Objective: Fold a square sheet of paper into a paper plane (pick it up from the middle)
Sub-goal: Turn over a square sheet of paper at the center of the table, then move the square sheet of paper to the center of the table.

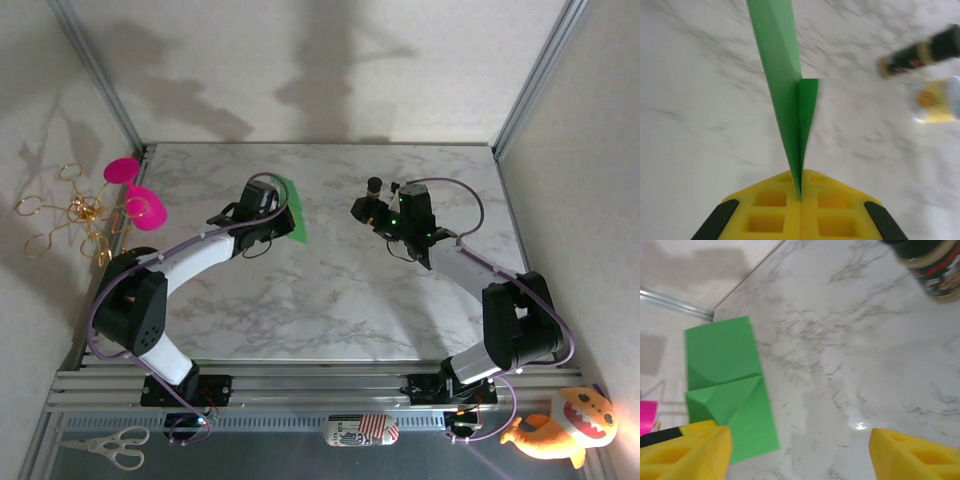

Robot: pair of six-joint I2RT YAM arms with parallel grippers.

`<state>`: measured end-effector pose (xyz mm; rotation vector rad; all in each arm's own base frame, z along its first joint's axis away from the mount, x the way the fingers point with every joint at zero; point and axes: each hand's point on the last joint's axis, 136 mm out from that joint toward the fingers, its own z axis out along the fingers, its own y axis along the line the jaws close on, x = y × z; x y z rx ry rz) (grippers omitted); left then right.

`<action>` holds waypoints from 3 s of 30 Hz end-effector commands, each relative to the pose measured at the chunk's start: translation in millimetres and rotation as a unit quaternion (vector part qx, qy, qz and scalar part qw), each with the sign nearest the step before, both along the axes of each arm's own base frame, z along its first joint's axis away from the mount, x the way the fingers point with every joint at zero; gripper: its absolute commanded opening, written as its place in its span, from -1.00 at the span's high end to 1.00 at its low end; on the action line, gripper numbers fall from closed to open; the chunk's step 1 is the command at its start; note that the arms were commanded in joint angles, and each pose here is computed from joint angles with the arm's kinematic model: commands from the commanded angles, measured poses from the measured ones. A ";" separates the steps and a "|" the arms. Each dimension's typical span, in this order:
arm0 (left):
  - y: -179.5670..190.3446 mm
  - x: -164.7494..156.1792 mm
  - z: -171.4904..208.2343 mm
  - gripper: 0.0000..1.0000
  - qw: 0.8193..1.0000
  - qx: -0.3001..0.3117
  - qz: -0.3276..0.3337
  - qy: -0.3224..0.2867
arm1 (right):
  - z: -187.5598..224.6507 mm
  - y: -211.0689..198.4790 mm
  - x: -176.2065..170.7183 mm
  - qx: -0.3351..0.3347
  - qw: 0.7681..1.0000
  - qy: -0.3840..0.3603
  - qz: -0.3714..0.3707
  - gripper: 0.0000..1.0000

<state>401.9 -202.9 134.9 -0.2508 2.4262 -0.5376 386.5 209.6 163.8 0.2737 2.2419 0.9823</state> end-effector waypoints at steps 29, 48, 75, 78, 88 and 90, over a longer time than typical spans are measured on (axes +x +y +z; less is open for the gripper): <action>-47.2 -12.5 -57.3 -0.04 0.991 0.071 -0.073 0.089 | -30.5 -35.0 -2.2 -0.071 0.995 0.030 -0.066 -0.54; 96.1 -7.5 28.9 -0.99 0.986 -0.024 0.153 -0.059 | -73.1 192.3 -43.3 -0.044 0.965 0.082 0.246 -0.02; 97.1 -9.5 14.1 -0.99 0.988 -0.056 0.143 -0.036 | -157.5 98.7 -103.7 -0.179 0.902 0.144 0.365 0.11; 84.8 -7.9 6.1 -0.99 0.989 -0.080 0.123 -0.024 | -139.2 92.2 -99.7 -0.170 0.909 0.119 0.362 0.10; 32.6 -25.8 -23.4 -0.99 0.988 -0.141 0.053 0.040 | -73.4 90.0 -39.5 -0.093 0.982 0.081 0.140 0.09; 21.1 -31.7 -28.5 -0.98 0.987 -0.150 0.038 0.052 | -83.0 85.7 -35.9 -0.099 0.983 0.101 0.116 0.10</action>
